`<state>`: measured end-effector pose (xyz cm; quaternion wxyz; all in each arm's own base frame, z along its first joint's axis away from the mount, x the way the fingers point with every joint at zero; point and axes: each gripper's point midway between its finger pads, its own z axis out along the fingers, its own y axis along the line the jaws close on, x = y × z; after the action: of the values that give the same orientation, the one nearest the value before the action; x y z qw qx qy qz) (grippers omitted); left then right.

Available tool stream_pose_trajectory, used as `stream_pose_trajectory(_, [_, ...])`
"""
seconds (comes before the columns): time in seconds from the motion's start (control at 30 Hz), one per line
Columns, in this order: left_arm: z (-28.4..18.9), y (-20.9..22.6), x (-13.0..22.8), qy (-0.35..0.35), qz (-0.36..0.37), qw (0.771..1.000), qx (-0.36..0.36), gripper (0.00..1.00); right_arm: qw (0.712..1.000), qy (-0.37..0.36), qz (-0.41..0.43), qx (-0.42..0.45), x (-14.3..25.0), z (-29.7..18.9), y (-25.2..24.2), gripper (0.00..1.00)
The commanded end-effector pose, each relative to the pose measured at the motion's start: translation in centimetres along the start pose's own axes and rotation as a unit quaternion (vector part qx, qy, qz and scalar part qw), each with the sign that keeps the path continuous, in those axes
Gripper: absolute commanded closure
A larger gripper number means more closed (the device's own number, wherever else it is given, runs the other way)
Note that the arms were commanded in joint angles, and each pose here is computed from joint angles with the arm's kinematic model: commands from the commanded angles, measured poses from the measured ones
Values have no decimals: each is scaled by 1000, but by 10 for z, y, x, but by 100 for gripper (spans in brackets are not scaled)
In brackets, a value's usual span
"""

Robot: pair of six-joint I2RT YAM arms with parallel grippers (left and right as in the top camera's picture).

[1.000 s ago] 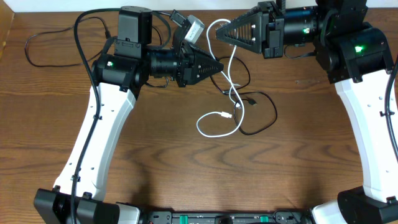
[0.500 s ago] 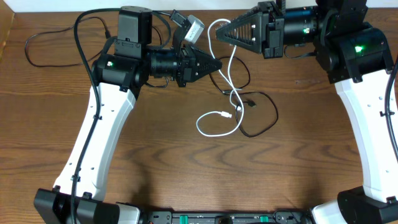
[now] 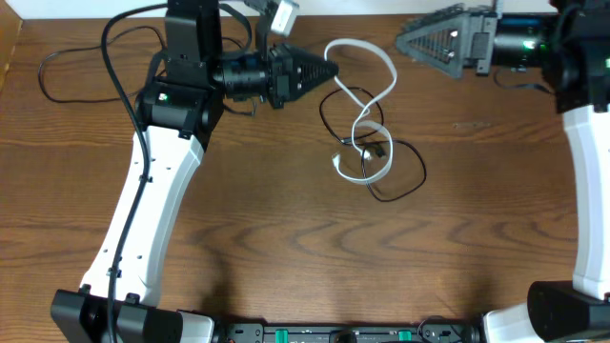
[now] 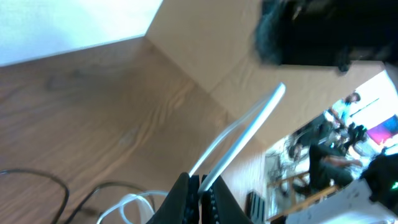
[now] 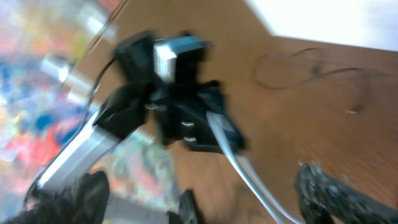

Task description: Untangle cables

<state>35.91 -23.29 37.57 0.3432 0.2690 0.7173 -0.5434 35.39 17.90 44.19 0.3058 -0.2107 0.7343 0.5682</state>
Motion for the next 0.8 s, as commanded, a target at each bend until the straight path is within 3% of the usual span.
stream_pose_trajectory(0.0, [-6,-13,-14,-20,-72,997,4,93,994,-19,-17,104,-1,-20,-33,4])
stream_pose_trajectory(0.23, [-16,-5,-41,-89,-100,989,-64,92,947,13,59,314,32,-54,-102,1])
stream_pose_trajectory(0.37, [-25,-29,-64,-127,-60,989,-42,93,920,41,79,382,50,-67,-121,1])
stream_pose_trajectory(0.5, [-28,-33,-63,-126,-28,990,-53,92,915,64,82,390,63,-64,-129,1])
stream_pose_trajectory(0.6, [-30,5,-45,-116,-63,980,-147,93,914,78,94,388,74,-60,-137,1])
stream_pose_trajectory(0.7, [-40,50,-17,-98,-99,949,-283,93,910,96,116,387,90,-57,-147,1])
stream_pose_trajectory(0.77, [-47,64,-9,-96,-108,931,-337,93,911,113,135,373,105,-51,-150,1])
